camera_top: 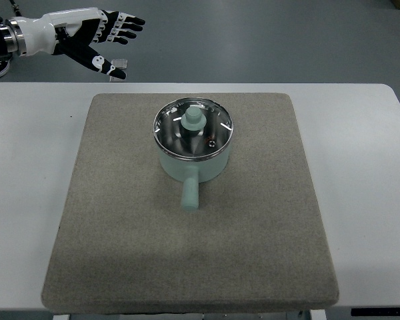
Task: Place lid left of pot with left hand
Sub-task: 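Move the left hand over the pot toward the glass lid's green knob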
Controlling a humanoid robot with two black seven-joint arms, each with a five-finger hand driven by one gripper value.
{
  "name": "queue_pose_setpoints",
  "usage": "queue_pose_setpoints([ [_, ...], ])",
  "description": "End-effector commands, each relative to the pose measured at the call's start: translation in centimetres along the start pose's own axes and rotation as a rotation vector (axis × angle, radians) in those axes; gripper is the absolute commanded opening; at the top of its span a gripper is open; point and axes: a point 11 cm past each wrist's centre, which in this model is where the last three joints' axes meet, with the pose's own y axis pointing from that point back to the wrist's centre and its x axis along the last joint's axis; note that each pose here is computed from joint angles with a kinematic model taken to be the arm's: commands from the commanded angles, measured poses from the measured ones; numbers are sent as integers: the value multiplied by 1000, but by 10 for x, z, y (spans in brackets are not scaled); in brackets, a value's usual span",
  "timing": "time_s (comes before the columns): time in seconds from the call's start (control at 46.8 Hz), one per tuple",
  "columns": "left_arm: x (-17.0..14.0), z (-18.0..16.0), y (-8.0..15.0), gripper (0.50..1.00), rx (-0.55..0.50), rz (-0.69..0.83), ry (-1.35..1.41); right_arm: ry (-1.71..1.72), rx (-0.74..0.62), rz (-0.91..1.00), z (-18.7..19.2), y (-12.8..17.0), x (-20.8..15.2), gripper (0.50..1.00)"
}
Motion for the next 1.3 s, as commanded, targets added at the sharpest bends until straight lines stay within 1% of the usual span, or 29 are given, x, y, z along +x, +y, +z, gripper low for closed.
queue_pose_setpoints([
  [0.0, -8, 10, -7, 994, 7, -44, -82, 0, -1, 0, 1, 0, 0, 924],
  [0.107, -19, 27, -16, 994, 13, -106, -206, 0, -1, 0, 1, 0, 0, 924],
  [0.278, -41, 43, -33, 994, 16, -191, -361, 0, 1, 0, 0, 0, 0, 924],
  [0.406, -63, 46, -45, 994, 27, -257, -461, 0, -1, 0, 1, 0, 0, 924],
  [0.556, -80, 47, -55, 990, 38, -292, -585, 0, 1, 0, 0, 0, 0, 924],
  [0.705, -93, 57, -72, 990, 3, -296, -622, 0, -1, 0, 1, 0, 0, 924],
  [0.897, -100, 75, -89, 984, -13, -317, -686, 0, -1, 0, 1, 0, 0, 924],
  [1.09, -95, 83, -95, 971, -2, -309, -723, 0, 1, 0, 0, 0, 0, 924],
  [1.154, -95, 81, -95, 941, 15, -311, -763, 0, 1, 0, 0, 0, 0, 924],
  [1.282, -93, 78, -95, 919, 40, -315, -824, 0, -1, -1, 1, 0, 0, 924],
])
